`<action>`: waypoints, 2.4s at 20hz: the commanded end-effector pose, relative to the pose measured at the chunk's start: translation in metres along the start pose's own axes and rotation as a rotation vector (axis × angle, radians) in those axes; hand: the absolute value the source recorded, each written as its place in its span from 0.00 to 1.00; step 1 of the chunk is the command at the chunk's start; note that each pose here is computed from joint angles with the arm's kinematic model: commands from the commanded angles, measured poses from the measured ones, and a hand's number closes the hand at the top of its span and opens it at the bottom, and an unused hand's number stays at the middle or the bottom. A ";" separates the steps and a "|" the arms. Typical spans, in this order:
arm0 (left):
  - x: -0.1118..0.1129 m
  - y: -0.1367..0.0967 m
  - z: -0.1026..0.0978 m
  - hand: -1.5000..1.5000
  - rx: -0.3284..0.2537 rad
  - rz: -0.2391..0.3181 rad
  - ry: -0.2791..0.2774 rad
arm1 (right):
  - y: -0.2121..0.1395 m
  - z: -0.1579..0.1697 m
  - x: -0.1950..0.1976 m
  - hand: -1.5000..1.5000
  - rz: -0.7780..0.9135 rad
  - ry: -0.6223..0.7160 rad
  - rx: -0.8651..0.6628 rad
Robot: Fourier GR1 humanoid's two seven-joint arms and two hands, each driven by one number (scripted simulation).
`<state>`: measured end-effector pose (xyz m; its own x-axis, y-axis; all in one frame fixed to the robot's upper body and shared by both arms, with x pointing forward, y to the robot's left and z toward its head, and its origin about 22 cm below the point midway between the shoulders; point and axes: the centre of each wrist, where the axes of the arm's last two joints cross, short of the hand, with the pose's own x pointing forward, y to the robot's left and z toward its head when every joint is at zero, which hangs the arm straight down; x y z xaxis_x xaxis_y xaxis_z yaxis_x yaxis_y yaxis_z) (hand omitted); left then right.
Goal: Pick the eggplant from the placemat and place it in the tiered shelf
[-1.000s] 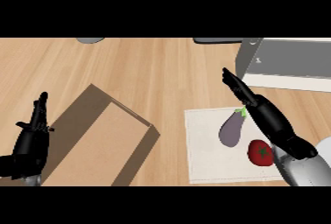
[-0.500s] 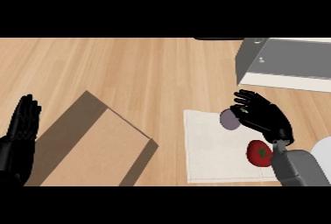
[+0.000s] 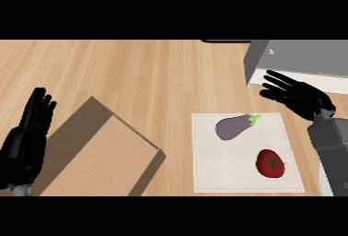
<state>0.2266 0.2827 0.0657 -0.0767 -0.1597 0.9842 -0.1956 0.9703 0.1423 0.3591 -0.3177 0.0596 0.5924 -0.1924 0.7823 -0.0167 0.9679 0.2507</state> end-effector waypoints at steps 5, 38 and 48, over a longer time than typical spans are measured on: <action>0.000 -0.013 -0.011 0.50 -0.040 0.019 0.019 | 0.009 0.023 0.094 0.00 0.464 0.167 0.198; -0.008 -0.018 -0.021 0.50 -0.022 0.029 0.053 | 0.090 -0.057 0.029 0.00 1.148 0.616 0.235; -0.008 -0.020 -0.016 0.50 -0.006 0.008 0.056 | 0.077 -0.055 0.002 0.00 1.154 0.614 0.255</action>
<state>0.2360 0.2790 0.0606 -0.0236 -0.1737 0.9845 -0.1784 0.9697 0.1668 0.4153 -0.2350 0.0604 0.4033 0.8800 0.2509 -0.8604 0.4580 -0.2235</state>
